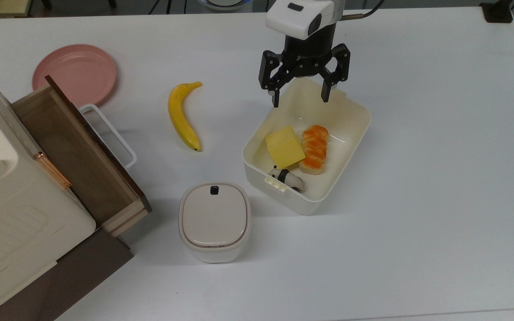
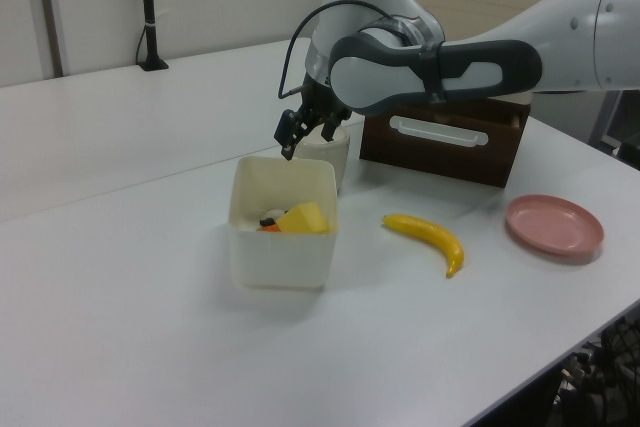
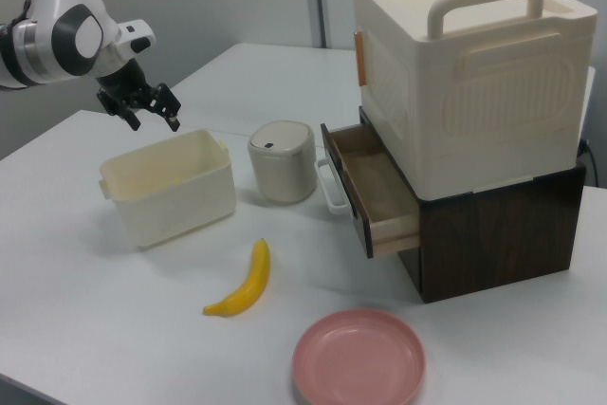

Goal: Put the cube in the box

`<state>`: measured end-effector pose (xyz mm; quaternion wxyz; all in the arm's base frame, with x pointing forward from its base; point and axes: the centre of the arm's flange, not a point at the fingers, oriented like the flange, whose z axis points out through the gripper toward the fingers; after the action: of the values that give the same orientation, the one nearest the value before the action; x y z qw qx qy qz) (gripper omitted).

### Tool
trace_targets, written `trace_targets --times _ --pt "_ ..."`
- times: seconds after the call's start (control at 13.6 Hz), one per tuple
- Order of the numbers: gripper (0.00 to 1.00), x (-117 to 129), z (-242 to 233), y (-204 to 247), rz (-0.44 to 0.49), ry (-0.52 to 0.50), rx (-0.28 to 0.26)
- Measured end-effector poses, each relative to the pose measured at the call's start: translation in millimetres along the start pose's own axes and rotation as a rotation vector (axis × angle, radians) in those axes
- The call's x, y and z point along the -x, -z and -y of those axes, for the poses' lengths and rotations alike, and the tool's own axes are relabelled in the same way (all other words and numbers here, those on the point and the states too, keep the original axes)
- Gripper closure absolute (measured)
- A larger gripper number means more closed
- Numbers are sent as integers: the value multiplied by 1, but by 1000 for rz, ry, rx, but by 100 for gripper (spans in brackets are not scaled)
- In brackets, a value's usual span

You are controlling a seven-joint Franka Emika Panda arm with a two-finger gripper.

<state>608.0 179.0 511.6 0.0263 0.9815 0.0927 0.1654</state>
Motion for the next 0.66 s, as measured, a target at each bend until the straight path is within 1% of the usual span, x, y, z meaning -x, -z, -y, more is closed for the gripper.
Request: trace_targets --times 0.07,0.29,0.59,0.66 --pt "0 1 -3 -1 13 -10 4" --pt "0 13 -27 2 118 -52 40" --pt "0 33 -93 58 177 -159 92" --pt "0 38 -108 65 193 -187 99"
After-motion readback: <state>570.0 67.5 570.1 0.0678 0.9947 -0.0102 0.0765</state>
